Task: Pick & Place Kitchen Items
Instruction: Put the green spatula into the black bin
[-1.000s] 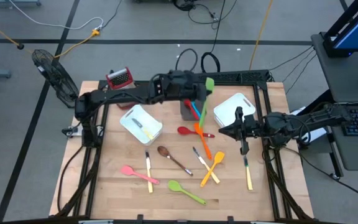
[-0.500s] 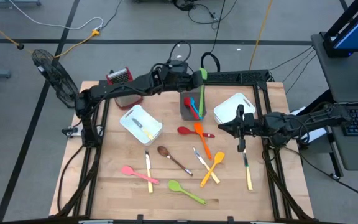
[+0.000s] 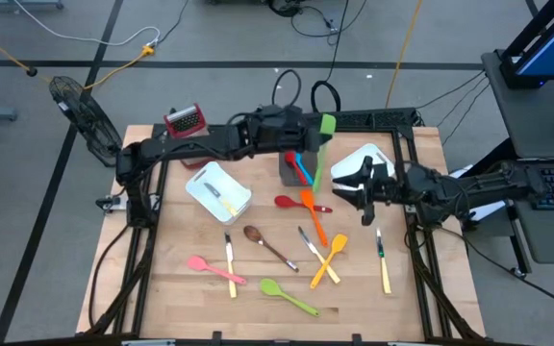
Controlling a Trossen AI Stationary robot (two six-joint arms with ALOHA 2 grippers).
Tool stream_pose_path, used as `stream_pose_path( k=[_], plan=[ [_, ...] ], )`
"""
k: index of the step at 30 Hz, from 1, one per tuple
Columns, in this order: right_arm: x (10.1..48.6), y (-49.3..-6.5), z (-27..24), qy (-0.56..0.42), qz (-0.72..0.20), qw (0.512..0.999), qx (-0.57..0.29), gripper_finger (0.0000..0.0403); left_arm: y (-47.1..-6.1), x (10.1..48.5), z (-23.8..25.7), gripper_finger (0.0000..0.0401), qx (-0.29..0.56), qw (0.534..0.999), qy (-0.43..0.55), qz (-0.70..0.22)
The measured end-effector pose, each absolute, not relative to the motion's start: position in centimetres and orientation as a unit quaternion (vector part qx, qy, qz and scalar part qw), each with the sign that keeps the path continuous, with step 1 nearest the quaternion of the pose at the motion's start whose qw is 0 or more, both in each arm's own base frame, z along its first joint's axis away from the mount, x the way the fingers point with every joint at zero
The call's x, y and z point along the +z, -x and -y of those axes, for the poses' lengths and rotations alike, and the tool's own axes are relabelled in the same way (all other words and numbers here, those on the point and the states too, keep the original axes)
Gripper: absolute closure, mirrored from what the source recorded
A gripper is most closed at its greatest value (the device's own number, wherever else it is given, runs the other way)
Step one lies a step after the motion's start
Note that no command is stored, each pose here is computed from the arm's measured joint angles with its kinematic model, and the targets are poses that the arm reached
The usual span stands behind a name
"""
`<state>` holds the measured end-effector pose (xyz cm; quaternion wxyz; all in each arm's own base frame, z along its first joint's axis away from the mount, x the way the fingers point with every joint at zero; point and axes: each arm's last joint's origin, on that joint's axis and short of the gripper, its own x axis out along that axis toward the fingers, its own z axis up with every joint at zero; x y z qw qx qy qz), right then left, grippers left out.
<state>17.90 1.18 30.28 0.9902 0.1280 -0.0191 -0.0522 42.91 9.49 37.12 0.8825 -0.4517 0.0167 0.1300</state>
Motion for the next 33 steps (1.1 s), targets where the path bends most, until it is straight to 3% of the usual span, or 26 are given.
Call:
stream_pose_path(
  k=[9,17,26,33],
  plan=[
    [30.3,-18.6,-0.8,-0.243,0.029,0.969,-0.019,0.0146,-43.4,38.6,-7.1,0.0385,0.076,0.902,0.423,0.039],
    [30.3,-19.8,-0.9,-0.275,0.050,0.960,0.005,0.0106,-43.6,38.3,-6.5,0.0392,0.094,0.901,0.422,0.032],
    [29.3,-21.4,-0.9,-0.274,0.043,0.961,-0.014,0.0128,-43.6,38.3,-6.1,0.0393,0.089,0.897,0.432,0.031],
    [29.0,-21.9,-0.9,-0.273,0.044,0.961,-0.015,0.0217,-43.6,38.1,-6.1,0.0383,0.095,0.896,0.434,0.022]
  ],
)
